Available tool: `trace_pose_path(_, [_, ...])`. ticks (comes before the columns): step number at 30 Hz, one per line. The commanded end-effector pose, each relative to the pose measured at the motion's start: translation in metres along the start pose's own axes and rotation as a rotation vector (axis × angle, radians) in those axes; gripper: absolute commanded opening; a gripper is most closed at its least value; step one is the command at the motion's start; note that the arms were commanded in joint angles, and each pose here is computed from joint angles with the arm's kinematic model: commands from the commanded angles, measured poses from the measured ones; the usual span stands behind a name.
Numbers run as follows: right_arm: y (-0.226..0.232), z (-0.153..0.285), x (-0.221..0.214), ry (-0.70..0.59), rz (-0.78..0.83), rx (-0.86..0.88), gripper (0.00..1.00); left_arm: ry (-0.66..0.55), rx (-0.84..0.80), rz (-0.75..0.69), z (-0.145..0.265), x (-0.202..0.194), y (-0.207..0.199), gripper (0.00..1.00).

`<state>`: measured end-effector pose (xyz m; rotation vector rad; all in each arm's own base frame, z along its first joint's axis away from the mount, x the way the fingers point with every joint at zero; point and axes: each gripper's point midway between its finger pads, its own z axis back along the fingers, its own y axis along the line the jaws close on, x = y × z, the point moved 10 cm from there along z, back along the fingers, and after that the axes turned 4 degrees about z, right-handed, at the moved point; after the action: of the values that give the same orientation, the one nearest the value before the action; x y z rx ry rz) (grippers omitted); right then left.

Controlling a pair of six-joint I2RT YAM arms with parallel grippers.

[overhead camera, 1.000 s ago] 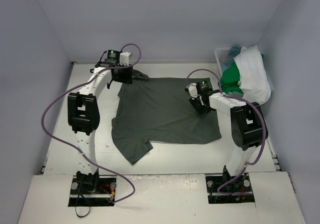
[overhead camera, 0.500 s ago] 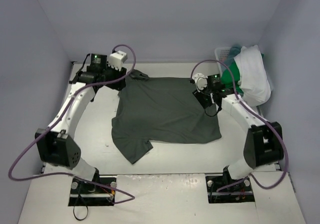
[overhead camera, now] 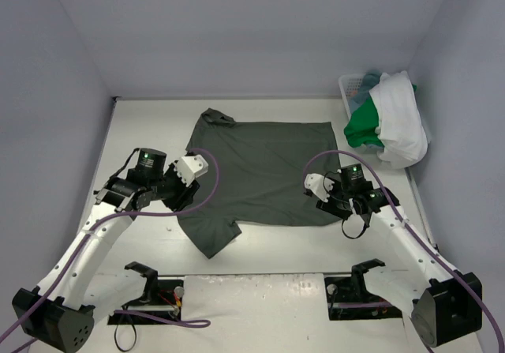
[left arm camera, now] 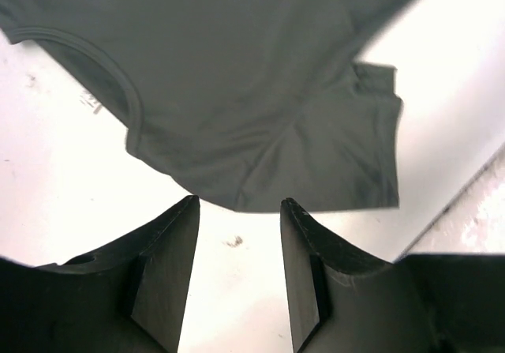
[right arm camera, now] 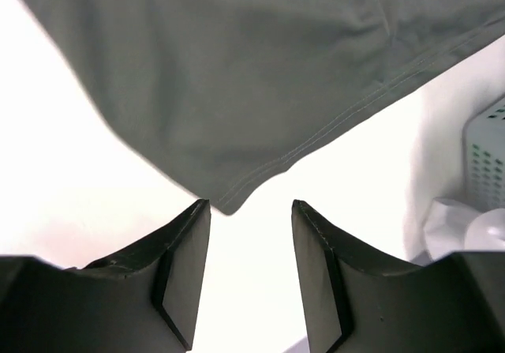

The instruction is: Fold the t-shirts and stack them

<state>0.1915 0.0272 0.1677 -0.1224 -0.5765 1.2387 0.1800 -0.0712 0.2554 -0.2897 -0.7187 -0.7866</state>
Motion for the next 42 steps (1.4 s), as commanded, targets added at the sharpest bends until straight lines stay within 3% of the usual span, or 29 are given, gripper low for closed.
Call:
trace_pose_path(1, [0.007,0.007,-0.010,0.040,0.174,-0.041,0.43,-0.032,-0.030,-0.114,0.013,-0.006,-0.010,0.41])
trace_pose_path(6, [0.019,0.000,-0.021,0.056,0.223,-0.016,0.55,0.016,-0.066,-0.095,0.002,-0.026,-0.015,0.44])
trace_pose_path(12, [0.030,-0.014,-0.033,0.119,0.280,0.056,0.58,0.088,-0.094,-0.123,-0.018,-0.039,-0.022,0.45])
trace_pose_path(13, [0.030,-0.016,-0.033,0.122,0.279,0.068,0.64,0.095,-0.094,-0.129,-0.020,-0.040,-0.022,0.45])
trace_pose_path(22, [0.022,-0.023,-0.027,0.117,0.307,0.096,0.68,0.125,-0.074,-0.188,-0.027,-0.037,-0.020,0.45])
trace_pose_path(32, [0.016,-0.036,-0.019,0.110,0.288,0.153,0.61,0.140,-0.091,-0.193,-0.037,-0.041,-0.020,0.45])
trace_pose_path(35, [0.016,-0.038,-0.017,0.116,0.292,0.168,0.55,0.144,-0.096,-0.200,-0.038,-0.042,-0.020,0.45])
trace_pose_path(39, [0.016,-0.041,-0.014,0.117,0.300,0.180,0.38,0.155,-0.108,-0.214,-0.040,-0.044,-0.019,0.46])
trace_pose_path(42, [0.015,-0.043,-0.012,0.120,0.299,0.190,0.37,0.157,-0.118,-0.223,-0.042,-0.042,-0.019,0.46])
